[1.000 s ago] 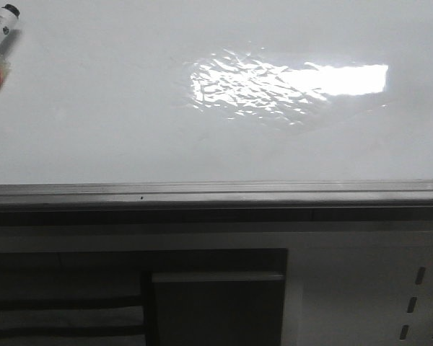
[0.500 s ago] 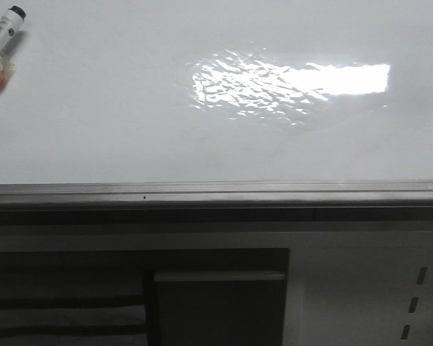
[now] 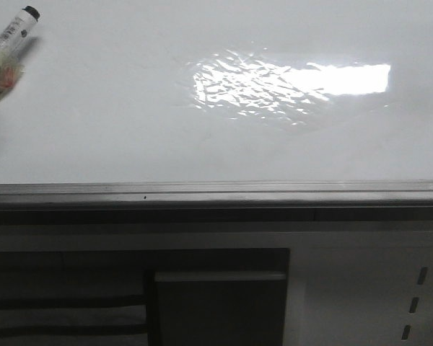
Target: Write number 4 on whiteboard
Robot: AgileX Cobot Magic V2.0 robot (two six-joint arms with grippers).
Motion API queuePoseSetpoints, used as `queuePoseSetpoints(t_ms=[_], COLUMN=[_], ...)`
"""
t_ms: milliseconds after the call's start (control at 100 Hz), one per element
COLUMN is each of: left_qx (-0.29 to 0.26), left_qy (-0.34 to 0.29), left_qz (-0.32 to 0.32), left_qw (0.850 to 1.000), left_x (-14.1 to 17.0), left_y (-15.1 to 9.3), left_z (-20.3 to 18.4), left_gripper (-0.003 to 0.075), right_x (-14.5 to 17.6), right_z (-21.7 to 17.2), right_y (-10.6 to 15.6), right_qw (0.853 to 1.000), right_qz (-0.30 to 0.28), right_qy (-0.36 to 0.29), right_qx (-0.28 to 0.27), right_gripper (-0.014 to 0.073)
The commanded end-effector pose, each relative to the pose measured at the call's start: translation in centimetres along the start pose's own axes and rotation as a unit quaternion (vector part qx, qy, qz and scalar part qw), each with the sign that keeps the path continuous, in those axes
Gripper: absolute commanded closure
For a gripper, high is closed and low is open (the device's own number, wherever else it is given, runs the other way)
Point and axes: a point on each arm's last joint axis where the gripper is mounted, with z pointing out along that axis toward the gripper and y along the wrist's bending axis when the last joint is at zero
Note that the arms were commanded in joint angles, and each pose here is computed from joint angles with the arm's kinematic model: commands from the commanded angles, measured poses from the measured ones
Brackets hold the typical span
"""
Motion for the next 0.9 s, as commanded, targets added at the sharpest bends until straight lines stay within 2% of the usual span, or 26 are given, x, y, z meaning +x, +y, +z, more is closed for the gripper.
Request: queuePoseSetpoints(t_ms=[0,190,340,470,600,680,740,810,890], left_qx=[-0.01,-0.009,0.014,0.064,0.17,0.257,0.308,0.345,0.361], left_qy=[-0.043,-0.042,0.003,0.064,0.088,0.079,0.062,0.04,0.027], left_qz=[0.0,-0.004,-0.016,0.005,0.069,0.135,0.146,0.155,0.176], left_qw=[0.999,0.999,1.0,0.996,0.979,0.954,0.938,0.925,0.916], left_x=[-1.5,-2.1,-4.3,-6.1,-7.9,-8.5,-9.0,-9.6,-9.9], left_y=[0.3,0.4,0.9,0.3,-1.8,-3.6,-4.8,-5.8,-6.6], left_z=[-0.2,-0.9,-2.9,-4.9,-6.9,-8.2,-9.0,-9.7,-10.1], left_gripper=[0.0735,0.0741,0.0741,0.0741,0.0741,0.0741,0.0741,0.0741,0.0741], right_x=[-1.3,-1.6,-2.6,-3.5,-4.2,-4.5,-4.7,-4.9,-5.1], right_z=[0.0,-0.3,-1.4,-1.6,-0.9,-0.3,0.4,1.3,2.5], right_y=[-0.1,0.0,0.3,1.3,3.2,4.4,5.4,6.2,6.8], right_qw=[0.999,1.0,0.998,0.989,0.964,0.942,0.922,0.9,0.878], right_qz=[-0.002,0.009,0.019,-0.025,-0.065,-0.092,-0.114,-0.138,-0.165], right_qy=[-0.038,-0.023,0.05,0.119,0.164,0.17,0.17,0.17,0.174], right_qx=[0.004,-0.002,-0.02,-0.082,-0.201,-0.275,-0.33,-0.376,-0.415], right_gripper=[0.0137,0.0137,0.0138,0.0138,0.0138,0.0138,0.0138,0.0138,0.0138])
